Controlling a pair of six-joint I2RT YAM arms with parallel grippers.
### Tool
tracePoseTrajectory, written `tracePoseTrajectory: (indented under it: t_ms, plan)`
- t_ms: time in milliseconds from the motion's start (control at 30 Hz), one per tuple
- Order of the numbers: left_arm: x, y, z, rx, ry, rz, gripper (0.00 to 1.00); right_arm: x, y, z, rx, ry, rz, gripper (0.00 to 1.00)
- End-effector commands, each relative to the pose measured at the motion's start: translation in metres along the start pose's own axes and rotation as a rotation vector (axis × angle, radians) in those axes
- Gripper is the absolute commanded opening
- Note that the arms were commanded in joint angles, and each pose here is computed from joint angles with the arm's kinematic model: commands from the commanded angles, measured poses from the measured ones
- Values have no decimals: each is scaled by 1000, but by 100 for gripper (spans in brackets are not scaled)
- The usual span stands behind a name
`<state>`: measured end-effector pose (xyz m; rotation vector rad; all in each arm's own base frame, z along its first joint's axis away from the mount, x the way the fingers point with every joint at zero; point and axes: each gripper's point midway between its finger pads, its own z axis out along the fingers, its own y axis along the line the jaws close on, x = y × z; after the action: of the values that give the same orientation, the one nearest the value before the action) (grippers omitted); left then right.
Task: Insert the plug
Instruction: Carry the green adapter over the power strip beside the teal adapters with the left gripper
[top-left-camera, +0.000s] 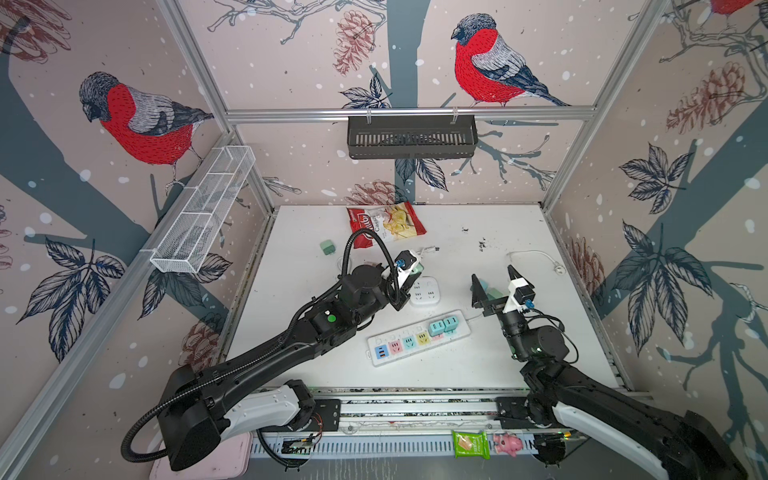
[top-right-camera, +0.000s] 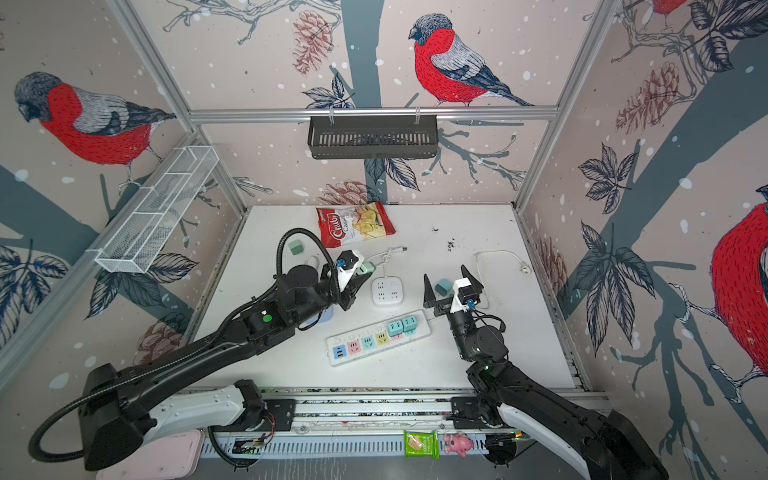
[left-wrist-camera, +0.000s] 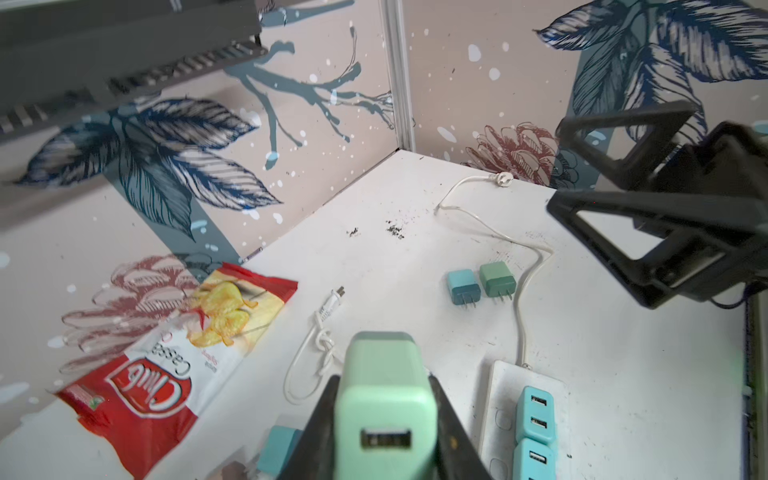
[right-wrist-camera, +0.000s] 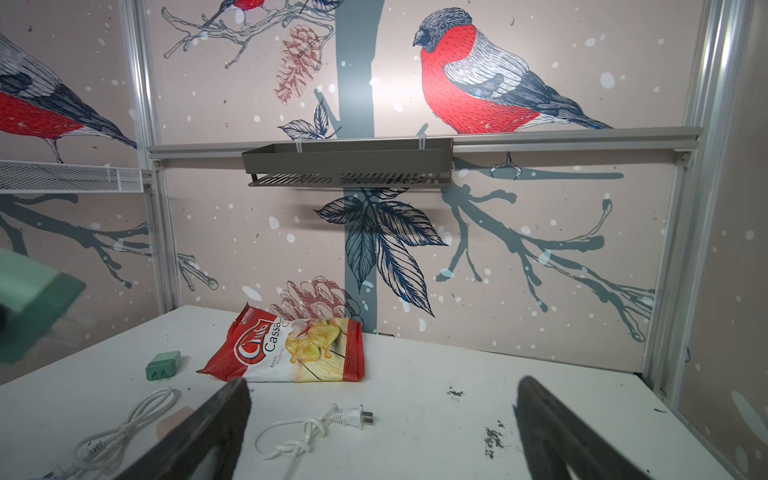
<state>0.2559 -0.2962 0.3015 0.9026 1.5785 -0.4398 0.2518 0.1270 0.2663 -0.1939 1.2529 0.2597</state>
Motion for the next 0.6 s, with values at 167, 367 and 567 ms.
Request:
tracePoseTrajectory:
  t_ms: [167,367,567]
  plan:
    - [99,-28,-14,215,337,416,0,-11,-26,-22,76,-99,117,100]
    - [106,-37,-20,227,312,341,0,-18,-32,-30,89,-138,167,100]
    - [111,-49,-24,258,353,234,0,-19,-34,-32,87,-151,165,100]
